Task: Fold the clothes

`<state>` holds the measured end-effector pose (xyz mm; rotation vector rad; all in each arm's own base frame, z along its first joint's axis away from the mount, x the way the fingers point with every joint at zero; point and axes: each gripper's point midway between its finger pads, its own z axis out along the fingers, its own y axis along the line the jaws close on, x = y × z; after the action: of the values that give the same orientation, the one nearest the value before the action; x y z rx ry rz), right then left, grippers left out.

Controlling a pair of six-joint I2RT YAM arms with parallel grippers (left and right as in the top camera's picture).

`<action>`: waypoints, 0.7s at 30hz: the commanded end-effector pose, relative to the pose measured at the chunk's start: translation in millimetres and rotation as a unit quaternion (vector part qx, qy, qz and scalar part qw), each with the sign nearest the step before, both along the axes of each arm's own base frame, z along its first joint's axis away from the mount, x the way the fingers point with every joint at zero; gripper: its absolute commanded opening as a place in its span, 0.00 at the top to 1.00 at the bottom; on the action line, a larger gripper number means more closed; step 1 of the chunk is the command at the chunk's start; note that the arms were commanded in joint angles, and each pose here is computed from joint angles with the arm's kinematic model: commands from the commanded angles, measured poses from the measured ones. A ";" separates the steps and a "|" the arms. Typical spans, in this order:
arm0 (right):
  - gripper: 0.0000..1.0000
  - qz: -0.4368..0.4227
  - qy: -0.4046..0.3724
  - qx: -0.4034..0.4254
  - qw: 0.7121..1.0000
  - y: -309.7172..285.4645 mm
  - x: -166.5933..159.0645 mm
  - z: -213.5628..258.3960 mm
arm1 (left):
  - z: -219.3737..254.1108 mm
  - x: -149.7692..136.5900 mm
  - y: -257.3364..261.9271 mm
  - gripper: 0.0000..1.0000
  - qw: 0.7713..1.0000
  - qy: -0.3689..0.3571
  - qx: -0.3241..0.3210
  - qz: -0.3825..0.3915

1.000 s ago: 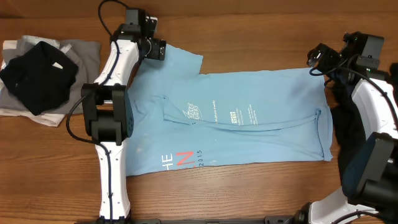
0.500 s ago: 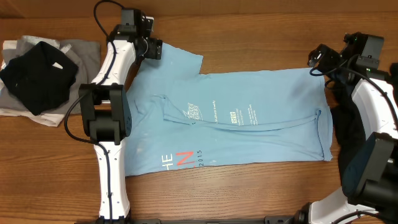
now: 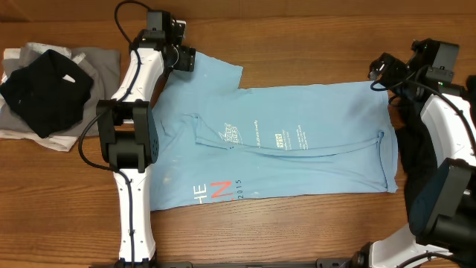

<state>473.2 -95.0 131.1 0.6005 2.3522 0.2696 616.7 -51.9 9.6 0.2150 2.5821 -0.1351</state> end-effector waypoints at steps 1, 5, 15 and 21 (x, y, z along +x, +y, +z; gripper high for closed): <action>0.00 -0.004 -0.013 -0.016 1.000 -3.8 4.9 9.9 | -23.8 -5.4 -7.5 0.27 1.000 0.022 -0.006 -0.008; 0.14 -0.019 -0.025 -0.037 0.999 -13.2 9.8 14.8 | -23.7 -5.3 -7.5 0.58 1.000 0.023 -0.012 0.003; 0.17 0.004 0.019 -0.054 0.998 -18.3 16.1 -39.3 | -22.0 -2.2 -7.7 0.73 1.000 0.018 -0.019 0.016; 0.15 0.006 0.047 -0.047 0.998 -18.8 17.8 -75.7 | -21.6 -1.2 -7.0 0.80 1.000 0.016 -0.019 0.019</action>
<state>484.1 -111.2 59.9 0.5834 2.4498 0.1562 619.4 -51.8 9.5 0.1645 2.5769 -0.1487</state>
